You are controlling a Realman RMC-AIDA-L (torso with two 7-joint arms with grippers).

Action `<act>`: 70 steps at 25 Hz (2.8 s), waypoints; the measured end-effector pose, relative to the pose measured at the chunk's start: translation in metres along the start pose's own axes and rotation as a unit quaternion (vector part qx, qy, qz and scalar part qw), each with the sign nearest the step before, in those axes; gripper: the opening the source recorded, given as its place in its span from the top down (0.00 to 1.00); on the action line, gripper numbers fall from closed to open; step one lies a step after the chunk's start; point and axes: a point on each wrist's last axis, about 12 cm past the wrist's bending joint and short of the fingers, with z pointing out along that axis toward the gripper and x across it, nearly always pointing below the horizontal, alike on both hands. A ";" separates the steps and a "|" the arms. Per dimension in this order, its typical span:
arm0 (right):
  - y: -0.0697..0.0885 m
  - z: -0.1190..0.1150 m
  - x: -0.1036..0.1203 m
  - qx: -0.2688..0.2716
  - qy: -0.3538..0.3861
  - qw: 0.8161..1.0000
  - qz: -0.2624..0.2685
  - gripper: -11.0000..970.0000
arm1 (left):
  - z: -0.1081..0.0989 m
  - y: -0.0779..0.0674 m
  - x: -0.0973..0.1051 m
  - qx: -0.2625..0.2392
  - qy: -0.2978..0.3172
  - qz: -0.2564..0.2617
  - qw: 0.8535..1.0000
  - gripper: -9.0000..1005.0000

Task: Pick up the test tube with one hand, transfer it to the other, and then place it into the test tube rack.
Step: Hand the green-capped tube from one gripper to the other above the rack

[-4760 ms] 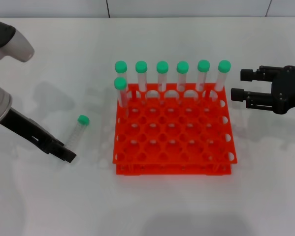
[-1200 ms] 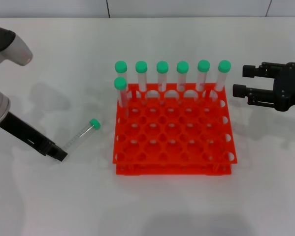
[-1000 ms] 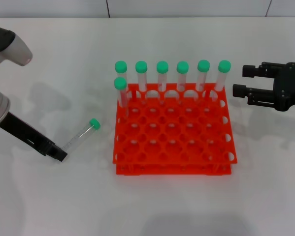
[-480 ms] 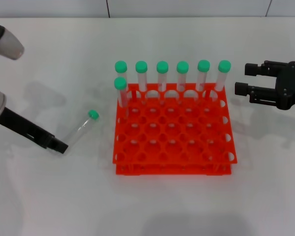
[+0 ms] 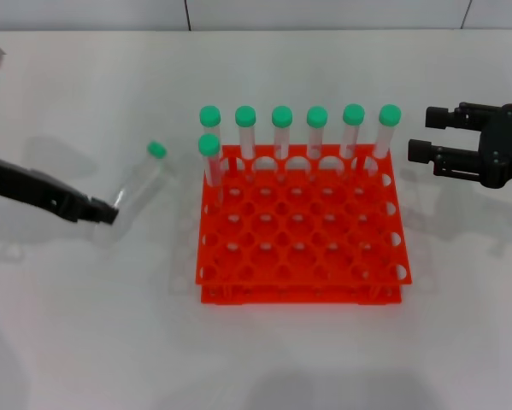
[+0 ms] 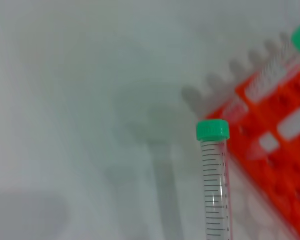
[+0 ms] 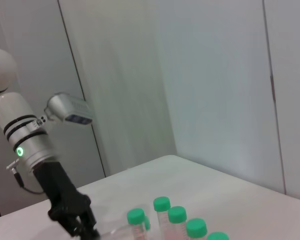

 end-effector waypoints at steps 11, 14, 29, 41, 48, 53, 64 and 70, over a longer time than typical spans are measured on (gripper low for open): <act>-0.001 -0.001 -0.001 0.006 -0.013 1.000 0.003 0.36 | -0.052 0.013 -0.011 -0.028 -0.206 0.034 0.978 0.81; -0.001 -0.001 -0.002 0.006 -0.016 1.000 0.002 0.36 | -0.061 0.012 -0.019 -0.028 -0.278 0.056 0.959 0.81; -0.002 -0.003 -0.005 0.007 -0.021 1.000 -0.003 0.37 | -0.009 -0.033 -0.073 0.065 -0.408 0.173 0.894 0.81; -0.002 -0.003 -0.011 0.000 -0.034 0.999 -0.014 0.37 | 0.029 -0.067 -0.082 0.134 -0.354 0.225 0.898 0.81; -0.003 -0.009 -0.017 0.006 -0.051 0.998 -0.018 0.37 | 0.036 -0.074 -0.076 0.155 -0.342 0.249 0.893 0.81; -0.005 -0.011 -0.022 0.008 -0.060 0.998 -0.024 0.37 | 0.044 -0.075 -0.065 0.169 -0.332 0.247 0.895 0.82; -0.007 -0.003 -0.033 0.002 -0.066 0.997 -0.041 0.38 | 0.053 -0.075 -0.058 0.175 -0.316 0.237 0.902 0.82; -0.008 0.008 -0.041 -0.008 -0.070 0.996 -0.050 0.38 | 0.056 -0.076 -0.059 0.177 -0.307 0.237 0.905 0.82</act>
